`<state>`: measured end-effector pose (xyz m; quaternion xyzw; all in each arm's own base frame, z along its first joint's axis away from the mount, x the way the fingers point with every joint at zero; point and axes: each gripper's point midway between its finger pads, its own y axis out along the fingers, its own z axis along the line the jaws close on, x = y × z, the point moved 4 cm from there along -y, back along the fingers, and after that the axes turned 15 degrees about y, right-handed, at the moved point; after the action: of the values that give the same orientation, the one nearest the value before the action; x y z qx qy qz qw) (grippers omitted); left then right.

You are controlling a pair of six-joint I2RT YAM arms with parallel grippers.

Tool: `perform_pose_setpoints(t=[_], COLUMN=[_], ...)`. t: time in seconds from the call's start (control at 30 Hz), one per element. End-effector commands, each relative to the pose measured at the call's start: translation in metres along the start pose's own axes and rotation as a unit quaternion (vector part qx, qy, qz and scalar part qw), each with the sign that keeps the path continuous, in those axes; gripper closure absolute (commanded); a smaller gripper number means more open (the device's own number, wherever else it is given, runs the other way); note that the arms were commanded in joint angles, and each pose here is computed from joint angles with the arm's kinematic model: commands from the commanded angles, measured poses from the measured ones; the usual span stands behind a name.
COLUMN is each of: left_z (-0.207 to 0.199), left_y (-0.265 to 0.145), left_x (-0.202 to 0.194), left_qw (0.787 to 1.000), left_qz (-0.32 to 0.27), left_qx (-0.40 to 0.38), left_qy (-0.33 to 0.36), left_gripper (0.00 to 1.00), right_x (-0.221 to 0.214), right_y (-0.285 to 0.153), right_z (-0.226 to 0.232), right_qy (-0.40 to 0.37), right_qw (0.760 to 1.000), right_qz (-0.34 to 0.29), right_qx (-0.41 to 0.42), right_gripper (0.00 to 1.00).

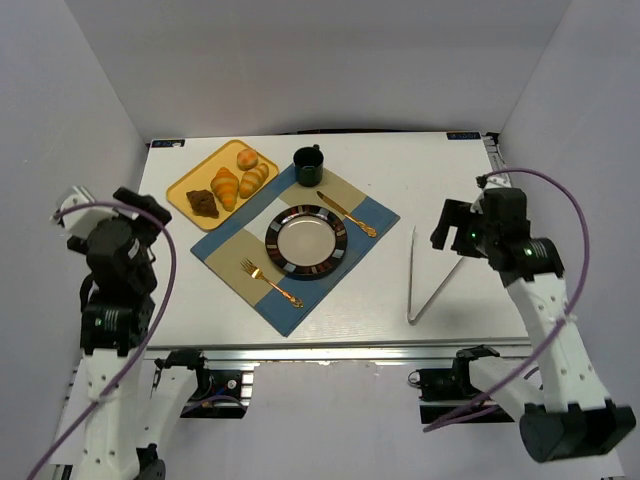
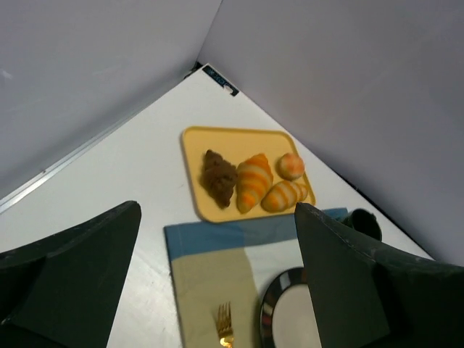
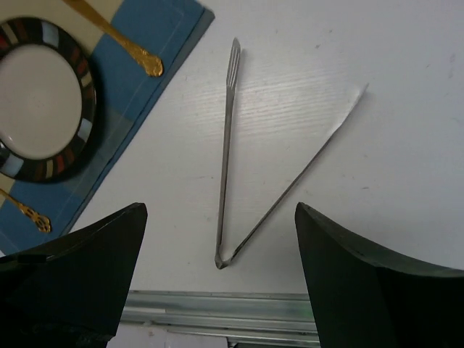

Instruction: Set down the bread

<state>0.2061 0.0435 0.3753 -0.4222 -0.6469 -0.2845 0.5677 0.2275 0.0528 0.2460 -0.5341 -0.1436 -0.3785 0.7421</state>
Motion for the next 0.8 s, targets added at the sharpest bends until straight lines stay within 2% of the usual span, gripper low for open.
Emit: perform_pose_setpoints(t=[0.0, 0.1, 0.2, 0.4, 0.6, 0.77], left_z=[0.019, 0.018, 0.006, -0.012, -0.008, -0.005], left_y=[-0.03, -0.032, -0.019, 0.005, 0.001, 0.0], left_x=[-0.025, -0.029, -0.036, -0.057, -0.055, -0.057], left_qw=[0.998, 0.995, 0.99, 0.977, 0.979, 0.976], left_qz=[0.064, 0.079, 0.108, 0.16, 0.141, 0.145], left_qx=[0.002, -0.015, -0.035, -0.057, -0.063, -0.061], left_qy=[0.024, 0.054, 0.086, 0.13, 0.134, 0.15], left_gripper=[0.02, 0.02, 0.02, 0.02, 0.02, 0.02], right_x=[0.014, 0.005, 0.005, -0.036, -0.065, -0.077], right_y=[-0.035, -0.04, -0.029, 0.042, 0.081, 0.089], right_z=[-0.009, -0.013, -0.014, -0.026, -0.037, -0.039], right_qy=[-0.011, -0.025, 0.02, 0.083, 0.131, 0.121], right_qw=[0.997, 0.995, 0.995, 0.993, 0.978, 0.972], right_qz=[-0.081, -0.093, -0.094, 0.046, 0.099, 0.109], right_qx=[-0.017, -0.001, -0.015, -0.074, -0.132, -0.166], right_gripper=[0.11, 0.1, 0.11, 0.11, 0.11, 0.11])
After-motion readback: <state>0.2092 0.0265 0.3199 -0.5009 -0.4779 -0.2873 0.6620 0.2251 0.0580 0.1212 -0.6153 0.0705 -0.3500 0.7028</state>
